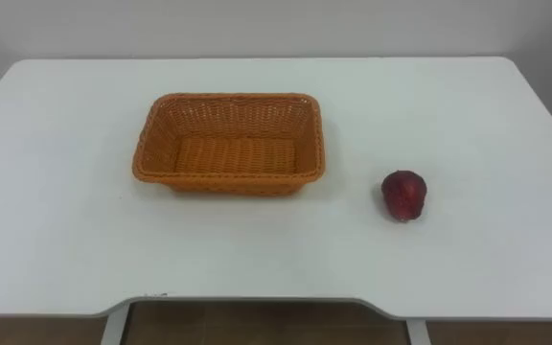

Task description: Pick and place apple

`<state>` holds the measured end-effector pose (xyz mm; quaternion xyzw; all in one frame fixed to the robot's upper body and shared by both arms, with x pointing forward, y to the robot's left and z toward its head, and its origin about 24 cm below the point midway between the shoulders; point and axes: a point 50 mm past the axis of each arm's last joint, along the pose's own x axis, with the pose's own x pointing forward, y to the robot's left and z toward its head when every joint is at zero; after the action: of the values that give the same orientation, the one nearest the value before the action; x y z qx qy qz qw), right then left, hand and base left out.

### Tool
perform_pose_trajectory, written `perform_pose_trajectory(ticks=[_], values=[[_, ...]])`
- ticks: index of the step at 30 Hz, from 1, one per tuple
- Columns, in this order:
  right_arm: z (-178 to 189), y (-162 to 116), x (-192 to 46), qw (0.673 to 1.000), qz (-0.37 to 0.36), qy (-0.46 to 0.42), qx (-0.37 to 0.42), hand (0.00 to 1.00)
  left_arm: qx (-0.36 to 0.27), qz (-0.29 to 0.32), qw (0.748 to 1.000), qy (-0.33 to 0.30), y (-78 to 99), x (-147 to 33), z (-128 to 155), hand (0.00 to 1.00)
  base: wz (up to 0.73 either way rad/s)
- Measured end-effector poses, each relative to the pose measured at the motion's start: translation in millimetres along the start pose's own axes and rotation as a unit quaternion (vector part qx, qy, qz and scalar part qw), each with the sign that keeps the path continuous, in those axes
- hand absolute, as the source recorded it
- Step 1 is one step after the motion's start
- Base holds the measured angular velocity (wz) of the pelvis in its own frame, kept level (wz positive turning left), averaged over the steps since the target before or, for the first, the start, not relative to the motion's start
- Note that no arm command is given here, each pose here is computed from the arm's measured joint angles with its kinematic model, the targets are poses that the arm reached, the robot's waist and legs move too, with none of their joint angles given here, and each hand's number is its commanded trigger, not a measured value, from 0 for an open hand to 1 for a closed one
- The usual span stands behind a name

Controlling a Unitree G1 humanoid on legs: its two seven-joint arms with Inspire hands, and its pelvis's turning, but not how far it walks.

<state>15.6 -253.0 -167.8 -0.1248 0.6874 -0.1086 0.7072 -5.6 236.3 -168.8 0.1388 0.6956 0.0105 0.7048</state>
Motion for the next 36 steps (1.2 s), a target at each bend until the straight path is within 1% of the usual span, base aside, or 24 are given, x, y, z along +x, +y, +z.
perform_pose_trajectory(ticks=[6,8,10,11,12,13,14,16,17,18,19,20,21,22,23,25,26,27,28,29,31,32,35,36], values=[[1,0,0,1.000,-0.004,-0.001,0.010,0.00,-0.003,0.004,1.000,-0.002,0.5,0.1,2,0.00,0.00],[1,0,0,0.998,-0.008,0.002,0.061,0.00,-0.004,0.009,1.000,0.000,0.4,0.0,1,0.00,0.00],[1,0,0,0.986,-0.015,0.012,0.165,0.00,-0.002,0.020,1.000,-0.002,1.0,0.1,2,0.00,0.00],[0,0,0,0.980,-0.018,0.016,0.197,0.00,-0.003,0.024,1.000,-0.004,1.7,0.1,3,0.00,0.00],[-1,-1,0,0.962,-0.023,0.024,0.271,0.00,-0.012,0.029,0.999,-0.003,3.1,0.0,1,0.00,0.03],[-2,-5,0,0.933,-0.029,0.034,0.358,0.00,-0.030,0.036,0.999,-0.006,6.4,0.0,3,0.00,0.04],[-2,-7,0,0.915,-0.032,0.037,0.400,0.00,-0.040,0.042,0.998,-0.007,8.4,-0.1,2,0.00,0.00],[3,-17,0,0.838,-0.049,0.037,0.542,0.00,-0.064,0.064,0.996,-0.006,15.7,-1.1,-4,0.00,0.00],[4,-20,-1,0.819,-0.054,0.037,0.571,0.00,-0.065,0.068,0.995,-0.009,18.0,-1.5,-3,0.00,0.00],[7,-28,-1,0.777,-0.061,0.032,0.626,0.00,-0.072,0.076,0.994,-0.011,22.0,-2.4,-6,0.00,0.00],[9,-36,-2,0.745,-0.073,0.026,0.663,0.00,-0.078,0.083,0.993,-0.011,25.9,-3.0,-8,0.00,-0.04],[11,-40,-3,0.729,-0.079,0.022,0.679,0.00,-0.081,0.087,0.993,-0.013,27.8,-3.3,-8,0.00,-0.07],[18,-52,-6,0.696,-0.092,0.011,0.712,0.00,-0.089,0.097,0.991,-0.017,30.6,-3.8,-8,0.00,-0.12],[26,-64,-10,0.670,-0.110,-0.004,0.734,0.00,-0.088,0.106,0.990,-0.022,32.1,-4.1,-7,0.00,-0.12],[30,-70,-13,0.659,-0.118,-0.015,0.742,0.00,-0.088,0.110,0.990,-0.026,32.6,-4.3,-6,0.00,-0.14],[53,-96,-28,0.633,-0.152,-0.070,0.756,0.00,-0.088,0.121,0.988,-0.046,36.0,-5.4,1,0.00,-0.06],[58,-102,-33,0.625,-0.161,-0.084,0.760,0.00,-0.088,0.124,0.987,-0.051,36.9,-5.8,3,0.00,0.00],[68,-114,-43,0.613,-0.178,-0.113,0.761,0.00,-0.087,0.132,0.986,-0.059,38.8,-6.5,6,0.00,0.00],[78,-124,-54,0.606,-0.200,-0.141,0.757,0.00,-0.087,0.135,0.985,-0.064,39.6,-6.8,7,0.00,0.00],[83,-129,-60,0.604,-0.213,-0.155,0.752,0.00,-0.088,0.135,0.985,-0.064,39.4,-6.7,7,0.00,-0.03],[102,-145,-86,0.597,-0.276,-0.214,0.722,0.00,-0.086,0.133,0.985,-0.064,37.1,-6.3,6,0.00,0.00],[106,-149,-94,0.592,-0.288,-0.232,0.716,0.00,-0.083,0.133,0.985,-0.065,36.2,-6.2,7,0.00,0.00],[130,-163,-144,0.559,-0.363,-0.354,0.655,0.00,-0.067,0.128,0.987,-0.066,30.8,-5.9,3,0.00,0.01],[134,-164,-153,0.553,-0.373,-0.376,0.644,0.00,-0.064,0.126,0.988,-0.065,29.5,-5.9,2,0.00,0.00]])
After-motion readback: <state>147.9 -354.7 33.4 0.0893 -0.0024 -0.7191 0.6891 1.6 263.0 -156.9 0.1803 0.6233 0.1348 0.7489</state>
